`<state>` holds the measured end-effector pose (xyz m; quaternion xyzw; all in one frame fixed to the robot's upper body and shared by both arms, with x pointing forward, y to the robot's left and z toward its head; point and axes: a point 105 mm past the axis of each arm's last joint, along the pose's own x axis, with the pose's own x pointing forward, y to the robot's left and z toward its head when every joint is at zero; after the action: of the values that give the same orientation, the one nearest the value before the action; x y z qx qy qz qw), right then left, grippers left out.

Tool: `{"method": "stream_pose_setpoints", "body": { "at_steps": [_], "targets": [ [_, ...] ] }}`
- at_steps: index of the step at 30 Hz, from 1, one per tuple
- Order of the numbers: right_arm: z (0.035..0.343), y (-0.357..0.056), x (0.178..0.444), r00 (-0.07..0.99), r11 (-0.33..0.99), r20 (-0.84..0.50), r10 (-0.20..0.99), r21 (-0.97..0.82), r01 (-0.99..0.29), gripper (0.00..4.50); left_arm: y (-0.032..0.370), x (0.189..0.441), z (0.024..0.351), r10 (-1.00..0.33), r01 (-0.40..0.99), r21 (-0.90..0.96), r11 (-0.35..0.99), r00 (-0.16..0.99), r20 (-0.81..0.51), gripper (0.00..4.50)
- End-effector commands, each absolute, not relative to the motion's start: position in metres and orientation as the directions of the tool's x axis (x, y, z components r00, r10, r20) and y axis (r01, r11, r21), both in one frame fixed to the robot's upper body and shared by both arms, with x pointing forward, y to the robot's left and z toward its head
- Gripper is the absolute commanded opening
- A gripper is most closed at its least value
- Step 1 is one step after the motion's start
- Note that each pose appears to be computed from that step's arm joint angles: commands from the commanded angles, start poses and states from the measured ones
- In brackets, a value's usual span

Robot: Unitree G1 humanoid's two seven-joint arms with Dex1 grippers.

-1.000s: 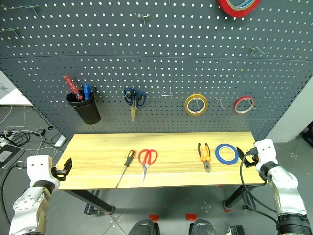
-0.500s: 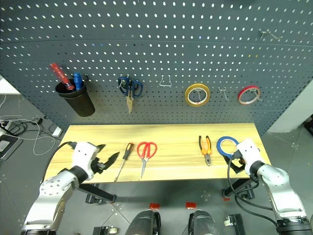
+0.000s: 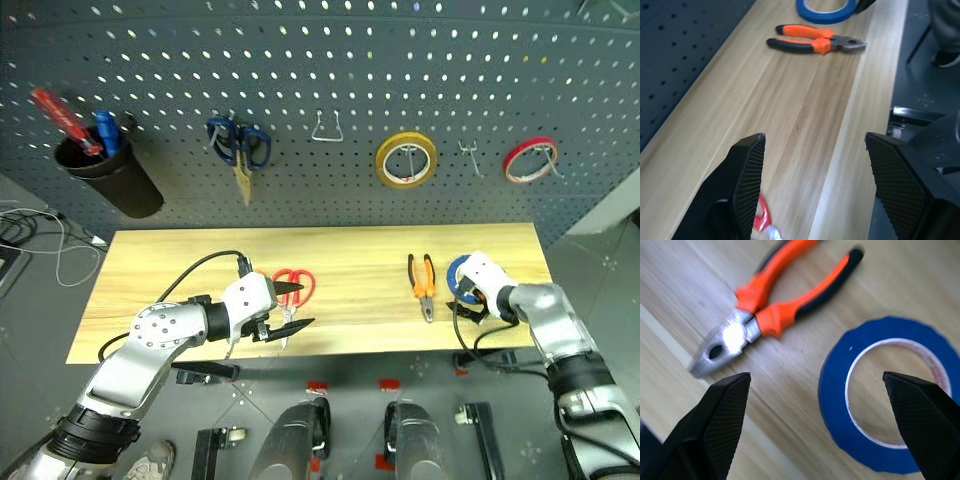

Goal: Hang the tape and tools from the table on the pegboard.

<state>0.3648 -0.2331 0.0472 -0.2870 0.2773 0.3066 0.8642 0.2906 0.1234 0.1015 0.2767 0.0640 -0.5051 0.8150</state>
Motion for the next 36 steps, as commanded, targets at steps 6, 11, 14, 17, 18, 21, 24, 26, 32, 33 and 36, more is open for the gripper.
{"method": "stream_pose_setpoints", "body": {
  "at_steps": [6, 11, 14, 17, 18, 21, 24, 26, 32, 33, 36],
  "targets": [
    [0.021, -0.258, 0.367, 0.526, 0.606, -0.808, 0.265, -0.285, -0.743, 3.96, 0.096, 0.277, 0.101, -0.848, 0.892, 0.402, 0.205, 0.367, -0.382, 3.39],
    [0.020, -0.268, 0.363, 0.496, 0.588, -0.836, 0.235, -0.284, -0.757, 2.27, 0.085, 0.273, 0.104, -0.879, 0.908, 0.378, 0.178, 0.320, -0.354, 3.39],
    [0.025, -0.272, 0.363, 0.526, 0.563, -0.821, 0.223, -0.332, -0.757, 1.20, 0.081, 0.274, 0.105, -0.887, 0.908, 0.376, 0.185, 0.319, -0.333, 3.39],
    [0.041, -0.275, 0.360, 0.607, 0.513, -0.764, 0.218, -0.439, -0.738, 0.66, 0.075, 0.277, 0.110, -0.902, 0.907, 0.364, 0.211, 0.324, -0.285, 3.39],
    [0.050, -0.276, 0.357, 0.644, 0.496, -0.734, 0.215, -0.486, -0.720, 0.66, 0.074, 0.278, 0.111, -0.903, 0.904, 0.366, 0.219, 0.330, -0.275, 3.39],
    [0.082, -0.273, 0.341, 0.794, 0.432, -0.580, 0.181, -0.679, -0.594, 0.66, 0.071, 0.282, 0.110, -0.898, 0.898, 0.371, 0.237, 0.349, -0.269, 3.39],
    [0.104, -0.247, 0.311, 0.885, 0.431, -0.427, 0.184, -0.774, -0.463, 0.66, 0.066, 0.286, 0.121, -0.910, 0.893, 0.359, 0.272, 0.360, -0.206, 3.39],
    [0.119, -0.232, 0.295, 0.933, 0.452, -0.312, 0.180, -0.816, -0.360, 0.66, 0.064, 0.293, 0.129, -0.909, 0.878, 0.368, 0.306, 0.384, -0.161, 3.39],
    [0.186, -0.199, 0.296, 0.970, 0.412, 0.040, 0.240, -0.909, -0.064, 0.66, 0.059, 0.310, 0.158, -0.903, 0.851, 0.353, 0.390, 0.428, -0.033, 3.39],
    [0.194, -0.198, 0.302, 0.965, 0.420, 0.071, 0.252, -0.906, -0.043, 0.66, 0.058, 0.312, 0.161, -0.903, 0.848, 0.354, 0.394, 0.429, -0.024, 3.39],
    [0.205, -0.197, 0.318, 0.954, 0.396, 0.098, 0.282, -0.918, -0.022, 0.66, 0.057, 0.316, 0.166, -0.901, 0.842, 0.358, 0.403, 0.435, -0.010, 3.39]
  ]
}}
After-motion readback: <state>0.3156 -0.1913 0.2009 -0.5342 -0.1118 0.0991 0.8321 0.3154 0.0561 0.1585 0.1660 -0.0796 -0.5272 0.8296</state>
